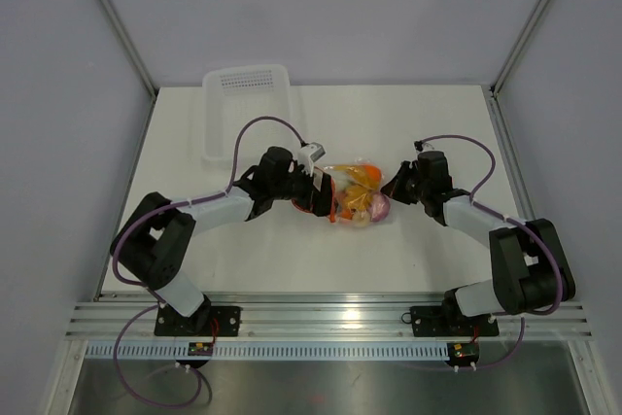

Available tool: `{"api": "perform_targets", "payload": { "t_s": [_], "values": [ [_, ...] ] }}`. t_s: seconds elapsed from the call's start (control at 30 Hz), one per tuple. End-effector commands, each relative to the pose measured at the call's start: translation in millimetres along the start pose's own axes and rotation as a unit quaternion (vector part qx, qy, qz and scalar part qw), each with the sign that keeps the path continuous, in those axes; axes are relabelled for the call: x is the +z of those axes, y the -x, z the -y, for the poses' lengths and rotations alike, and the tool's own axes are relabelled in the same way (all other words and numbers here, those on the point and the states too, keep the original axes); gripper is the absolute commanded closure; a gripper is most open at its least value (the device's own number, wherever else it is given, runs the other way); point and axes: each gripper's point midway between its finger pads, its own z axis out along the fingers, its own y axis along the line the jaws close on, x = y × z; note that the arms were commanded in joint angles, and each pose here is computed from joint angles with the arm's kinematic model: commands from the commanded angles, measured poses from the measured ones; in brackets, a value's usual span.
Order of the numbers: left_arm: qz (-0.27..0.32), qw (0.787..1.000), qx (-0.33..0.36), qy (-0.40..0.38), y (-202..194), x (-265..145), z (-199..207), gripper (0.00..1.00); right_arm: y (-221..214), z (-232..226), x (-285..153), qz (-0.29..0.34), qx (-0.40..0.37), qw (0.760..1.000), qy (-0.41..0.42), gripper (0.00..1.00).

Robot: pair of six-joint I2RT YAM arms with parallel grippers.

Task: Open the zip-top bag and remove the fake food
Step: Pick up the fake fruit from the zipper food storage bag.

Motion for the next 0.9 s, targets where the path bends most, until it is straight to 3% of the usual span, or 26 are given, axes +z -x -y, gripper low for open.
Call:
{"api": "perform_targets", "payload": {
  "t_s": [0.0,0.2,0.5,0.57,0.6,0.63,0.87],
  "values": [
    [0.064,0.998,-0.016,0.022,25.5,-3.4,-2.7,0.01,9.4,-11.5,-6.2,0.019,-0.013,0.999,0.027,1.0],
    [0.104,0.992,-0.028,0.062,36.8,-10.0,-9.2,0.01,11.0,-13.5,-8.8,0.025,-0.015,0.999,0.032,1.0],
    [0.116,0.989,-0.058,0.077,36.4,-11.7,-14.1,0.01,11.6,-15.4,-10.7,0.028,-0.016,0.999,0.037,1.0],
    [0.113,0.989,-0.059,0.073,36.5,-9.5,-13.3,0.09,12.0,-15.0,-10.9,0.029,-0.016,0.999,0.037,1.0],
    [0.109,0.99,-0.066,0.067,34.2,-5.3,-13.5,0.18,11.9,-15.7,-11.2,0.03,-0.017,0.999,0.038,1.0],
    [0.106,0.99,-0.068,0.057,33.2,-3.2,-10.4,0.19,12.2,-15.9,-11.2,0.03,-0.017,0.999,0.038,1.0],
    [0.111,0.985,-0.12,0.052,19.5,8.5,-9.8,0.18,14.1,-17.1,-13.6,0.038,-0.016,0.998,0.04,1.0]
  ]
}}
